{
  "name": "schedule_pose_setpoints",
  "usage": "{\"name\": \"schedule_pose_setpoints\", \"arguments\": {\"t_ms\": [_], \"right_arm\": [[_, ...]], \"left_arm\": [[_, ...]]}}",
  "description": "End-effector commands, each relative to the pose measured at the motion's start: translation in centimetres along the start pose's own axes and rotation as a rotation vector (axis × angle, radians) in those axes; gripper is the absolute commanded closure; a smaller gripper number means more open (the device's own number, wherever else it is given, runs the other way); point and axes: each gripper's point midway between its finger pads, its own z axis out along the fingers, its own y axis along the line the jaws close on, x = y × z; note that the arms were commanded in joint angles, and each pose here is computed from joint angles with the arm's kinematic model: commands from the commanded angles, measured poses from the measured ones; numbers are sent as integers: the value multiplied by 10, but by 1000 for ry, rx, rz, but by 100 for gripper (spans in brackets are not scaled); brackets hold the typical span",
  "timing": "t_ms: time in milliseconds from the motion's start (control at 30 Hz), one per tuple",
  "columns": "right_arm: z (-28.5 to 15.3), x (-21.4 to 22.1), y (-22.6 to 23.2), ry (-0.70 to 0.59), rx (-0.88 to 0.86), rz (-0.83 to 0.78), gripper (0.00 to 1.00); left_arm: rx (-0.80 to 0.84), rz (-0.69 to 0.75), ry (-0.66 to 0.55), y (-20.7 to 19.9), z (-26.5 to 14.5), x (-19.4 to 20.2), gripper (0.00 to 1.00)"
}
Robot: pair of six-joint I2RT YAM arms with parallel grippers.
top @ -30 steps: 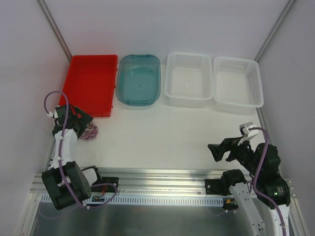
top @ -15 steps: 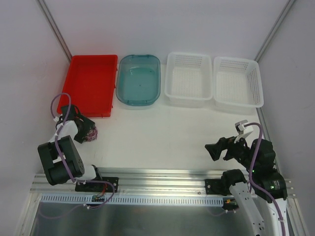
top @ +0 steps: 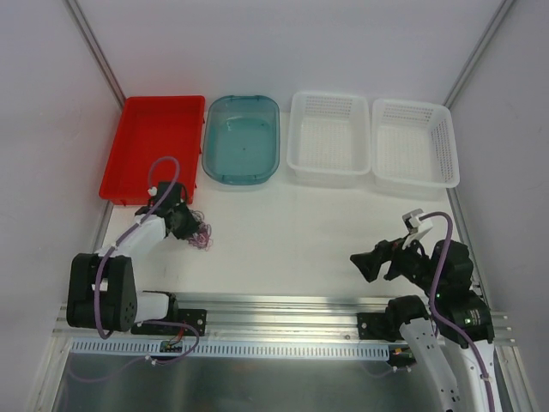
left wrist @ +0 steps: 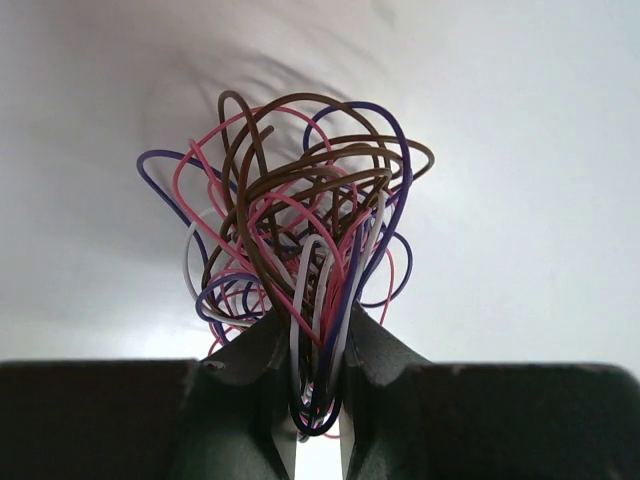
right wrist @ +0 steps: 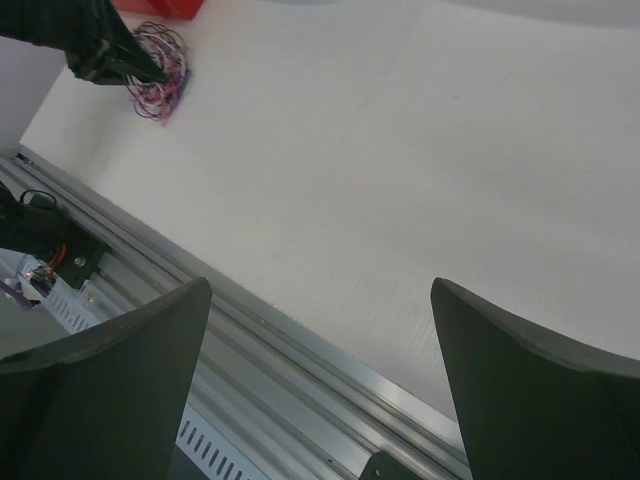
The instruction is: Untangle the cables
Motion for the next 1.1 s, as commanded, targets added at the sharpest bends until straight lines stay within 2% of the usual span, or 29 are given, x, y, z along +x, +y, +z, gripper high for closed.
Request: {"name": "schedule_pose_setpoints", "arguments": {"t_ms": [0, 100, 333, 467, 533, 633, 800, 900, 1067], "right_arm": [[13, -10, 17, -22, -120, 31, 3], [23, -11, 22, -15, -169, 83, 3], [48, -8, 11, 11, -147, 160, 3], [61, -1, 6, 31, -129, 171, 1], [67, 9, 5, 69, -121, 169, 1], [78, 28, 3, 121, -103, 176, 1], [103, 49, 6, 147, -87, 212, 4], [121, 53, 5, 141, -52, 202, 10], [140, 55, 5, 147, -6, 209, 18]], "left_arm": [[116, 183, 75, -36, -14, 38, 87], [214, 343, 102, -75, -27, 67, 87], [476, 694, 216, -165, -56, 141, 85], [536, 847, 285, -195, -56, 175, 72], [551, 864, 308, -200, -56, 184, 68], [561, 868, 319, -201, -60, 192, 52], [572, 809, 275, -192, -77, 186, 34], [589, 754, 230, -187, -90, 179, 30], [566, 714, 223, -172, -84, 181, 32]]}}
